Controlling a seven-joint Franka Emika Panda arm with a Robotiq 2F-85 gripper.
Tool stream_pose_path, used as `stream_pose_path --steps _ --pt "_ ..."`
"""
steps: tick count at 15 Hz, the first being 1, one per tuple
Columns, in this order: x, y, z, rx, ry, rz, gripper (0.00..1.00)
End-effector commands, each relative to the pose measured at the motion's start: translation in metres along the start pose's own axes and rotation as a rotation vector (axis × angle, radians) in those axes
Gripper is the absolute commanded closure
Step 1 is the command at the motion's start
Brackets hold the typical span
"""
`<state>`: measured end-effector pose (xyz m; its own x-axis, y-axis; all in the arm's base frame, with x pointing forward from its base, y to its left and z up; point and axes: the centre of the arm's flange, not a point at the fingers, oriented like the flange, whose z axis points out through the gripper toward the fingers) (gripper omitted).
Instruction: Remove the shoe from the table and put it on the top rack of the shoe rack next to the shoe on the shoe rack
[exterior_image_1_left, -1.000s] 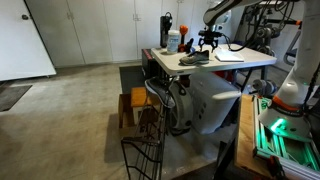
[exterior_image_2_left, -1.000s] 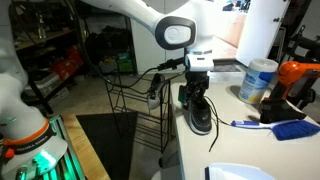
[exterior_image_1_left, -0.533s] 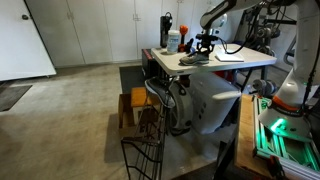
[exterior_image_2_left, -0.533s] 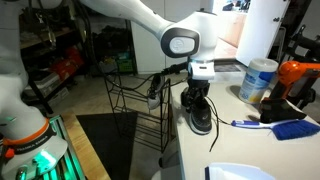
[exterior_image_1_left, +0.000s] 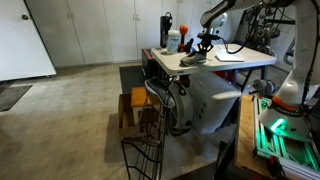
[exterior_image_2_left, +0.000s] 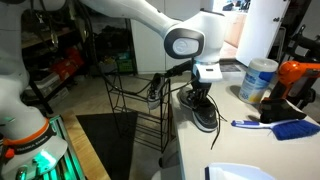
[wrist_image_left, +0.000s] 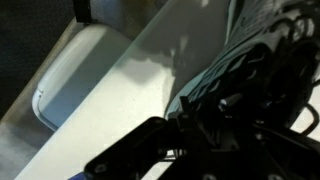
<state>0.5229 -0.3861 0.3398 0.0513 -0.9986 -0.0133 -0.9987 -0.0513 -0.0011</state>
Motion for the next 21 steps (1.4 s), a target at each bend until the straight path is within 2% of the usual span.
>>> stream_pose_path --steps 1,3,6,11,17,21 --pt "0.002 -0.003 -0.016 0.032 -0.048 -0.188 0.96" --pt "-0.008 -0.004 -0.028 0.039 -0.032 -0.309 0.94" --pt "-0.043 -0.009 -0.056 0.029 0.010 -0.481 0.94" --pt "-0.148 -0.015 -0.091 -0.048 0.092 -0.751 0.94" --pt "-0.278 -0.010 -0.095 -0.136 0.164 -1.092 0.94" --pt "-0.347 0.006 -0.099 -0.165 0.203 -1.309 0.94"
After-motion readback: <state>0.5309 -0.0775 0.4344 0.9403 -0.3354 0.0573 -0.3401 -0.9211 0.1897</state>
